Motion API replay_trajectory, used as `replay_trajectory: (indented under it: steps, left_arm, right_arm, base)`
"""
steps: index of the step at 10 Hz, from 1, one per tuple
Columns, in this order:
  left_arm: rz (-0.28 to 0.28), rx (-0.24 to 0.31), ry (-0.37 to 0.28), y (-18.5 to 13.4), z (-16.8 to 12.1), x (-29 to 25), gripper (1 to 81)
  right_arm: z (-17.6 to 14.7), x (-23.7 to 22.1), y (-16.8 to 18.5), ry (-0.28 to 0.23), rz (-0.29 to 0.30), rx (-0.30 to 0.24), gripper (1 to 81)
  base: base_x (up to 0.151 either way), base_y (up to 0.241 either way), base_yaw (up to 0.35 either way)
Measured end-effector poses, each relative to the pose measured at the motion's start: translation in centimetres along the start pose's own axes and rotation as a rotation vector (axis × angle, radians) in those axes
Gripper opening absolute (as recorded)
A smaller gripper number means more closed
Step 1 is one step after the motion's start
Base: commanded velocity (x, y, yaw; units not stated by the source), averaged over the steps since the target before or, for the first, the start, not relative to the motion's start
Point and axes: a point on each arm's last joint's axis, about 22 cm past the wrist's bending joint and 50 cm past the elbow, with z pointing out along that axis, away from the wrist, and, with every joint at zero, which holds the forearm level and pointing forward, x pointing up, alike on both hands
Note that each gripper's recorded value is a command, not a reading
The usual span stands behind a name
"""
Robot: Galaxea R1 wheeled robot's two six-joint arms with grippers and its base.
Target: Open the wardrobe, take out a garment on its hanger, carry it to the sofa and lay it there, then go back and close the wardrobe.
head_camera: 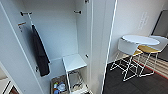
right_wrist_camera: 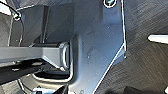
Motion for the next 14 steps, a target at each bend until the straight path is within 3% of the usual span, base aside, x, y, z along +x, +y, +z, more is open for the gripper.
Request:
replay_trajectory:
  steps: [14]
  left_arm:
    - [0.002, 0.000, -0.007, 0.09, 0.00, -0.51, 81.1]
  right_arm:
    - [0.10, 0.08, -0.45, 0.002, -0.002, 0.006, 81.1]
  base:
    - [0.000, 0.000, 0.241]
